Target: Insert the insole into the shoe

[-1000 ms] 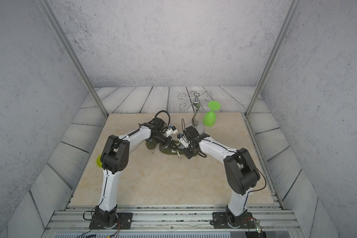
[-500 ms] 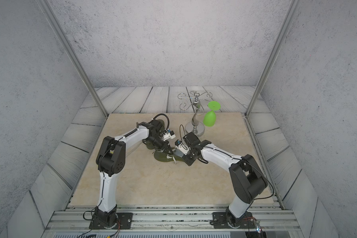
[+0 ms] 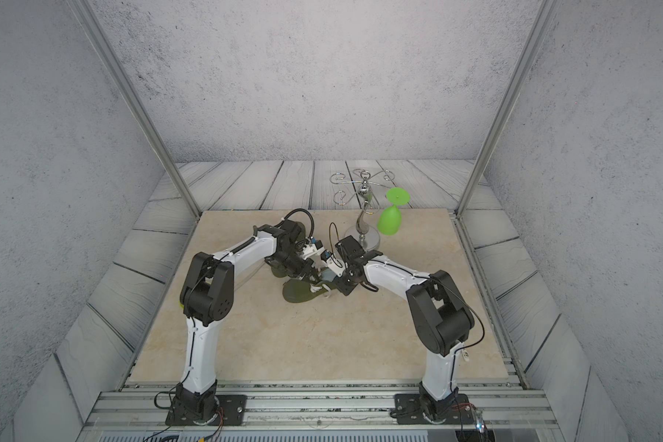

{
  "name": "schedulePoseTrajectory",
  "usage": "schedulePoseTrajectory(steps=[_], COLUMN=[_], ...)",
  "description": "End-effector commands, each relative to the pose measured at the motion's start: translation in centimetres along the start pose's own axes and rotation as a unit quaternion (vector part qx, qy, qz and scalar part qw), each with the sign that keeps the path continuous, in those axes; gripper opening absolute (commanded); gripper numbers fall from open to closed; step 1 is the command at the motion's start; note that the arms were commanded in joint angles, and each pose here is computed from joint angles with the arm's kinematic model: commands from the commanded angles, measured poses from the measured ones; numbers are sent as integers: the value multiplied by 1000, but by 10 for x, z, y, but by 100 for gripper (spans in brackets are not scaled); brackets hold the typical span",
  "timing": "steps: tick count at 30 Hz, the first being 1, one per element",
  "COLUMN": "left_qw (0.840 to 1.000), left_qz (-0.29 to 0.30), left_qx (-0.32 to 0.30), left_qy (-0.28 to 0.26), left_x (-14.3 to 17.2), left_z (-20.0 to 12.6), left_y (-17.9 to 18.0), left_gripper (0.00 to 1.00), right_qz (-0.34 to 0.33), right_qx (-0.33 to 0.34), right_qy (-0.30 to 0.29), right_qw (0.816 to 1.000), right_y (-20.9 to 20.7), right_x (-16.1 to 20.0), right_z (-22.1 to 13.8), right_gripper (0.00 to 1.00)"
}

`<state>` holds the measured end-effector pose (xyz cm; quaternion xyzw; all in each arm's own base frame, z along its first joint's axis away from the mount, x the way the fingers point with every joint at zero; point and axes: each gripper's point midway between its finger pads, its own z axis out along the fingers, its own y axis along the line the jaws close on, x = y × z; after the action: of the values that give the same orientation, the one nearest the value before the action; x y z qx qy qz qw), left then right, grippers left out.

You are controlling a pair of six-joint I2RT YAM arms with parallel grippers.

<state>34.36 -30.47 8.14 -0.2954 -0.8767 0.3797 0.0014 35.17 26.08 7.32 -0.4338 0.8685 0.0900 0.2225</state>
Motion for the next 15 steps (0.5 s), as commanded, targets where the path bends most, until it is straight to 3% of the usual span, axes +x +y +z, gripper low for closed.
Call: schedulePoseTrajectory(steps=[1,8,15], left_qw=[999,999,999], left_qz=[16,2,-9], left_qx=[27,28,23], left_qy=[-3,-16,-31], left_x=[-2,-6,-3], left_z=[1,0,-1], left_y=[-12,-13,-13], left_gripper=[0,0,0], right_qz=[28,108,233], right_qx=[7,55,104], right_qy=[-41,-46,6], right_qw=[999,992,967], right_y=[1,-8,-26], right_x=[-20,-10,16], right_z=[-35,-82,-74], right_gripper=[38,49,49])
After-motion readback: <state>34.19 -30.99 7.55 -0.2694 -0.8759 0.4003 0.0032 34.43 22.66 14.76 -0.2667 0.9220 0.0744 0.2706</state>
